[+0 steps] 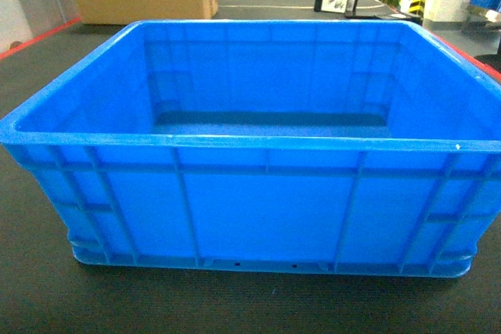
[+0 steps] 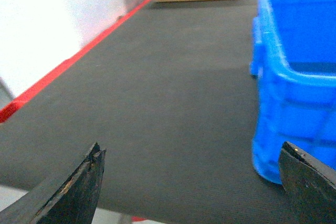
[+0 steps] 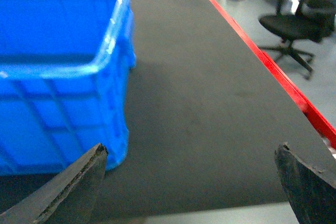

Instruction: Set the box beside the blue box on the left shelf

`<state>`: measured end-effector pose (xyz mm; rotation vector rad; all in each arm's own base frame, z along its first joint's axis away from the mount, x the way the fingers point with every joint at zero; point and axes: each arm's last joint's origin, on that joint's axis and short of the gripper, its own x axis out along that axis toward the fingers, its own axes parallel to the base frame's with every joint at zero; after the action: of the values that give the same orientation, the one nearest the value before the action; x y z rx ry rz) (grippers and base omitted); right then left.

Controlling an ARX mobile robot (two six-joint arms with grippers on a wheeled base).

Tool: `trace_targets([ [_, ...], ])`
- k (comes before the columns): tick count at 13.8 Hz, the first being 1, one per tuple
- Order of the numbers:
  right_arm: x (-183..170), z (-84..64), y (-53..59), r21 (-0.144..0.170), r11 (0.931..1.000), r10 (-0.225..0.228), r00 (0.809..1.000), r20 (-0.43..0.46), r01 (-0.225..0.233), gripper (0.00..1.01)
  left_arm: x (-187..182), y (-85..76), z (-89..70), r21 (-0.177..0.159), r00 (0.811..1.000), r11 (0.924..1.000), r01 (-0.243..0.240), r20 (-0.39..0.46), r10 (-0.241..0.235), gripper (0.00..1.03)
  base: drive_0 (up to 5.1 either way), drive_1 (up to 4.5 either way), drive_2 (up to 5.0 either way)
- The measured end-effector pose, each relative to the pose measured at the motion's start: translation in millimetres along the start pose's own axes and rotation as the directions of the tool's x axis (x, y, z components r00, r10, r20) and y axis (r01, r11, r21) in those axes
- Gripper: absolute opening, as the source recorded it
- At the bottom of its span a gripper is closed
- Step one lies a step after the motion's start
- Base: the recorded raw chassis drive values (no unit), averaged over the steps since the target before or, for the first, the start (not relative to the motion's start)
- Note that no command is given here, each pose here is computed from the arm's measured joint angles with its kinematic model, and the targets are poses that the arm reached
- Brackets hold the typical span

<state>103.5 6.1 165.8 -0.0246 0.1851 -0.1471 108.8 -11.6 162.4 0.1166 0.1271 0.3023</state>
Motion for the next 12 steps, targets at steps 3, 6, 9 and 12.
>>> trace_targets([
  [3,6.9,11.0,3.0,-0.008,0.9963,-0.085,0.996,-0.001,0.085,0.98,6.1,2.0,6.7,0.004,0.992,0.9925,-0.122,0.007,0.122,0.98,0.0,0.0,0.0],
  [6,59.1,93.7,13.2,0.028,0.9993,-0.023,0.999,-0.045,0.024,0.98,67.2,-13.9,82.1,-0.012,0.998,0.999,-0.044,0.038,0.044,0.98,0.0,0.0,0.0],
  [9,137.5,149.1,25.2,0.146,0.9883,0.086,0.948,-0.305,-0.042,0.98,149.0,-57.9,121.9,-0.015,0.957,0.9913,0.131,-0.26,-0.13,0.98,0.0,0.0,0.0],
  [12,193.9,163.2,55.8,0.218,0.9714,0.195,0.842,-0.503,-0.095,0.98,215.7,-77.0,133.2,-0.054,0.876,0.9939,0.096,-0.469,-0.11,0.98,0.0,0.0,0.0],
])
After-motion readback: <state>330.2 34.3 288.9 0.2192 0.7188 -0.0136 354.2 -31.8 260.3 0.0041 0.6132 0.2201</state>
